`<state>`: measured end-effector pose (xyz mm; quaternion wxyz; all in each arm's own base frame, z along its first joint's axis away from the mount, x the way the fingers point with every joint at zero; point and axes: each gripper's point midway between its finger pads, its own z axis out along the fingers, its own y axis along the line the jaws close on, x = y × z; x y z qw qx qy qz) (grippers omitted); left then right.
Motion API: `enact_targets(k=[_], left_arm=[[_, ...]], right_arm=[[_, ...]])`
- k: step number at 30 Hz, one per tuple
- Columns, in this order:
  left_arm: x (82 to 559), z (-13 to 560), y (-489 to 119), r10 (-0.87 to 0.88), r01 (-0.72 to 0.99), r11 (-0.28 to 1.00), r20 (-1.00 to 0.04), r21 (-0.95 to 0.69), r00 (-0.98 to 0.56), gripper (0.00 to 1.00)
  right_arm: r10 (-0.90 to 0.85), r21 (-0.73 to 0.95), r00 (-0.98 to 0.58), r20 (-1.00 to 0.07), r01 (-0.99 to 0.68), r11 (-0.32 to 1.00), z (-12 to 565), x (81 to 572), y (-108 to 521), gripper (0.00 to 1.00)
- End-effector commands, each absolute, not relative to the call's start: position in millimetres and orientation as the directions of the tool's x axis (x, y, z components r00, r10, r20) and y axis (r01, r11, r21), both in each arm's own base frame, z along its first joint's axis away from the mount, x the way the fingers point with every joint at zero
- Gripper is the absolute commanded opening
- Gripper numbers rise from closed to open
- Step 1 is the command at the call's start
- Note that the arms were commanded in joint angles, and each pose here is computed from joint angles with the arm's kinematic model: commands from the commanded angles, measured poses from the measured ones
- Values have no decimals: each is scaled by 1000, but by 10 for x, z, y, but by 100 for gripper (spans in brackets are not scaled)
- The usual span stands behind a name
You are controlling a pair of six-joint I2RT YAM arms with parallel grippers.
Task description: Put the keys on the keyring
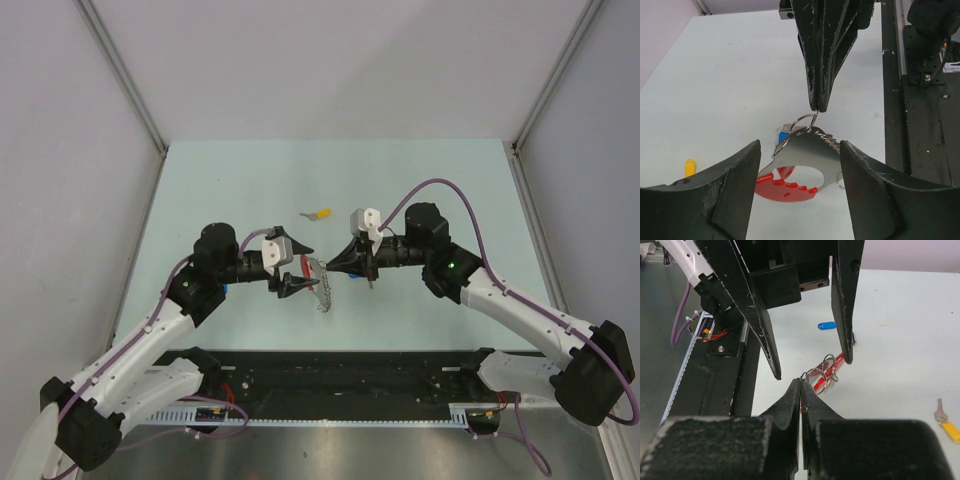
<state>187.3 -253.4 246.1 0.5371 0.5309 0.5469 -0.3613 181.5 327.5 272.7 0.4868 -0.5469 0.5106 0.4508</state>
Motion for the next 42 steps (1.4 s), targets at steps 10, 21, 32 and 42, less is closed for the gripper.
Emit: enact_targets(k=[10,21,32,42], left_arm=[[1709,2369,-2671,183,992,15,-975,128,123,64],[1586,2395,-2706,147,996,-47,-986,73,79,31],[1573,2463,-2674,135,996,-18,-987,88,89,0],[1746,2433,-2606,182,991,109,-982,76,55,0]], right_arm=[[-34,-113,117,-993,-987,-113,2931,1643,3367,0],[-47,-85,92,-995,-988,-131,2820,1671,3436,0],[-114,-98,97,-989,-995,5,2756,1828,3345,29],[-214,-277,225,-951,-926,257,2888,1961,3230,37]])
